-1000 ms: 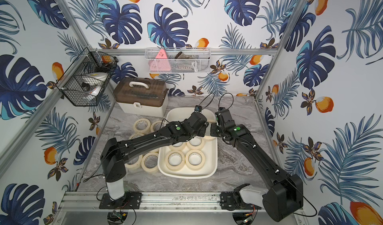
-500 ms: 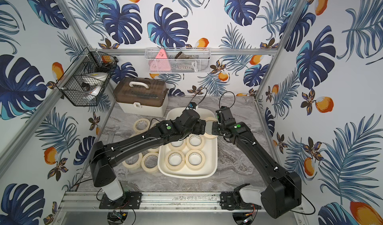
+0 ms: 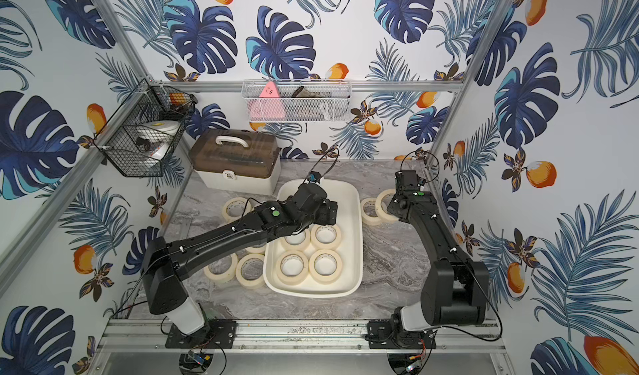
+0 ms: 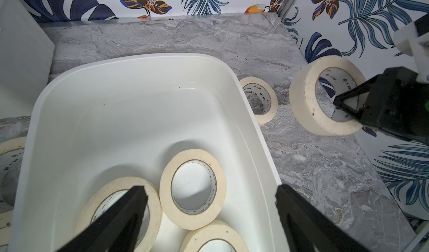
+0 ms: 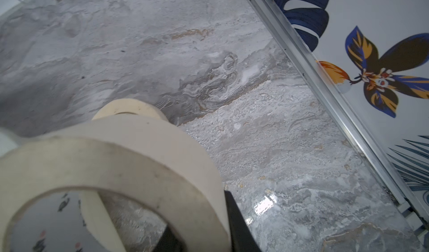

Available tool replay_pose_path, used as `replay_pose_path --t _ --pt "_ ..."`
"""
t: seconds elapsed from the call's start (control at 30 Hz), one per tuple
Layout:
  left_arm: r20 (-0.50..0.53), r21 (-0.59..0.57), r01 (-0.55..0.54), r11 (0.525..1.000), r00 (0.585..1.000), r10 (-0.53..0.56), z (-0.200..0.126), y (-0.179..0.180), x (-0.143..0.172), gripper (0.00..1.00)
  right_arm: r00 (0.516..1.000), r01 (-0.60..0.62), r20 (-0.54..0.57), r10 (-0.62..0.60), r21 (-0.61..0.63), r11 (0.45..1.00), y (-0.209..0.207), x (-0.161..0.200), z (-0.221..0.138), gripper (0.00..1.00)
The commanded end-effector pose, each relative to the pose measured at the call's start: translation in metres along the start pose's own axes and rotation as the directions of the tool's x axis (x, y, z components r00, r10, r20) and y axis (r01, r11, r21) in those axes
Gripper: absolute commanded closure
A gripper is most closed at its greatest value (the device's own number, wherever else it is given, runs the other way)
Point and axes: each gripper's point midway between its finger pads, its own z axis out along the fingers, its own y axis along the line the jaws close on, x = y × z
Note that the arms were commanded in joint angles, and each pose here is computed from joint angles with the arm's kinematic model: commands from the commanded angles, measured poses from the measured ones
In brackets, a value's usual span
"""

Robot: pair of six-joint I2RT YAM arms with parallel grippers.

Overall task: Take out the art tape in the storage box
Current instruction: Place the art tape at the center of the board.

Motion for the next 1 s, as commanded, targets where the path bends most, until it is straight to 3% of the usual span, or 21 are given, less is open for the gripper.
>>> replay_pose_path --t 0.0,0.17,0.37,0.8,0.97 --pt "-0.011 -0.013 -0.004 1.000 1.000 0.004 0.001 0.005 0.003 0.05 0.995 -0.085 0.050 0.082 0.048 0.995 -0.014 -0.023 0.018 1.00" --pt "-0.027 -0.021 -0.001 1.000 1.000 0.001 -0.001 0.014 0.010 0.05 0.994 -0.110 0.028 0.109 0.026 0.994 -0.011 -0.025 0.056 1.00" --pt "-0.038 -0.021 0.007 1.000 0.999 -0.008 -0.007 0.020 0.011 0.06 0.993 -0.104 -0.052 0.110 0.096 0.990 -0.015 -0.016 0.096 1.00" --pt "-0.013 -0.021 0.021 1.000 1.000 -0.021 -0.029 0.031 0.009 0.06 0.989 -0.109 -0.091 0.121 0.128 0.986 -0.018 -0.010 0.130 1.00" --pt "-0.013 -0.032 0.020 0.999 1.000 -0.021 -0.033 0.036 0.011 0.06 0.985 -0.122 -0.115 0.132 0.088 0.989 -0.012 -0.010 0.136 1.00"
